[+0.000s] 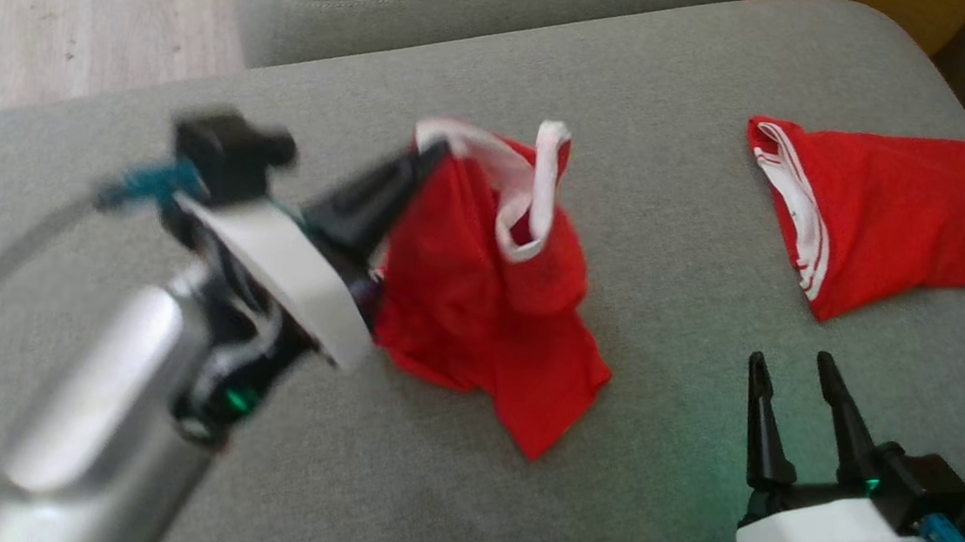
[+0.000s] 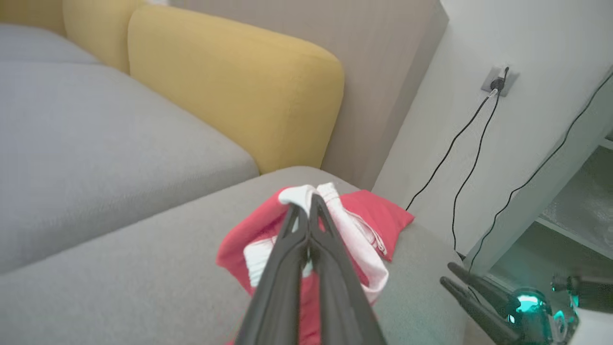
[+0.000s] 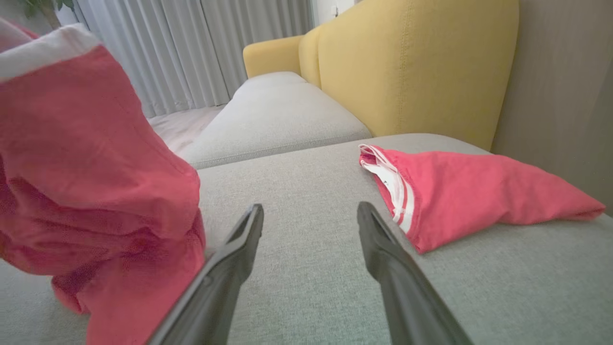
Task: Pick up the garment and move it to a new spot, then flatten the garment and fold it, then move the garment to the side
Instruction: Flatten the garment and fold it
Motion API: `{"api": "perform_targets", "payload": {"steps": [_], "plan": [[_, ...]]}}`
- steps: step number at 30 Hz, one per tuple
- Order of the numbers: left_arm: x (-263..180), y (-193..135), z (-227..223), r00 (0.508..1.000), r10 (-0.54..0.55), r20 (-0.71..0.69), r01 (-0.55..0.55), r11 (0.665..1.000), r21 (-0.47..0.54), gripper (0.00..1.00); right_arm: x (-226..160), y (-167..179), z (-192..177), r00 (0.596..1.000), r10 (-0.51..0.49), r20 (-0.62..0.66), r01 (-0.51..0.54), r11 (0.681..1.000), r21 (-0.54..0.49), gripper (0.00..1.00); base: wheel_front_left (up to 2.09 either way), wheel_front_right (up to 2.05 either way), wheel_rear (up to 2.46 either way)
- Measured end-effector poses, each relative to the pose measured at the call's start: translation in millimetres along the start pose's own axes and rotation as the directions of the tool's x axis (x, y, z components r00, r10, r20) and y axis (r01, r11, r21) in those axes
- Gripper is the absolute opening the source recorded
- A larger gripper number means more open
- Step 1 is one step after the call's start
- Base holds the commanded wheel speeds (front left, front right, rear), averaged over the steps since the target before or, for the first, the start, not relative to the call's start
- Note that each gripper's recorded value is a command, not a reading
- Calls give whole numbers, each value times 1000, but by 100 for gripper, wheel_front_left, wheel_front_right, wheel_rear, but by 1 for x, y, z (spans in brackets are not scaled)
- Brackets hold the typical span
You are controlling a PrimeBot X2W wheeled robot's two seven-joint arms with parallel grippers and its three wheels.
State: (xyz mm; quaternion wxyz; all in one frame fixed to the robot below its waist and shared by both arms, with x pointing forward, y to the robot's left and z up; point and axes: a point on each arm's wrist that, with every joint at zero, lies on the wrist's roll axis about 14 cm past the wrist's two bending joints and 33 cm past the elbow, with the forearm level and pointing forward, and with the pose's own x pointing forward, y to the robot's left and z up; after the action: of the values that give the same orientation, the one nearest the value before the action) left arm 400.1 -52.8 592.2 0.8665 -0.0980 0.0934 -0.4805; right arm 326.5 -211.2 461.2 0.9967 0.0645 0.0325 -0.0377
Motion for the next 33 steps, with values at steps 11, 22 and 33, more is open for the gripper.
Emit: {"api": "perform_targets", "payload": {"steps": [11,22,33], "plan": [[0,-1,93,994,-22,109,7,991,133,0,-10,-13,6,999,-47,21,46,999,18,100,0,0,0],[-20,-4,52,998,-14,59,13,1000,19,0,-12,-22,4,997,-75,16,74,997,18,100,0,0,0],[11,-90,-138,960,-150,-237,123,985,-125,25,23,8,-14,999,27,-45,-27,1000,10,100,0,0,0]]}}
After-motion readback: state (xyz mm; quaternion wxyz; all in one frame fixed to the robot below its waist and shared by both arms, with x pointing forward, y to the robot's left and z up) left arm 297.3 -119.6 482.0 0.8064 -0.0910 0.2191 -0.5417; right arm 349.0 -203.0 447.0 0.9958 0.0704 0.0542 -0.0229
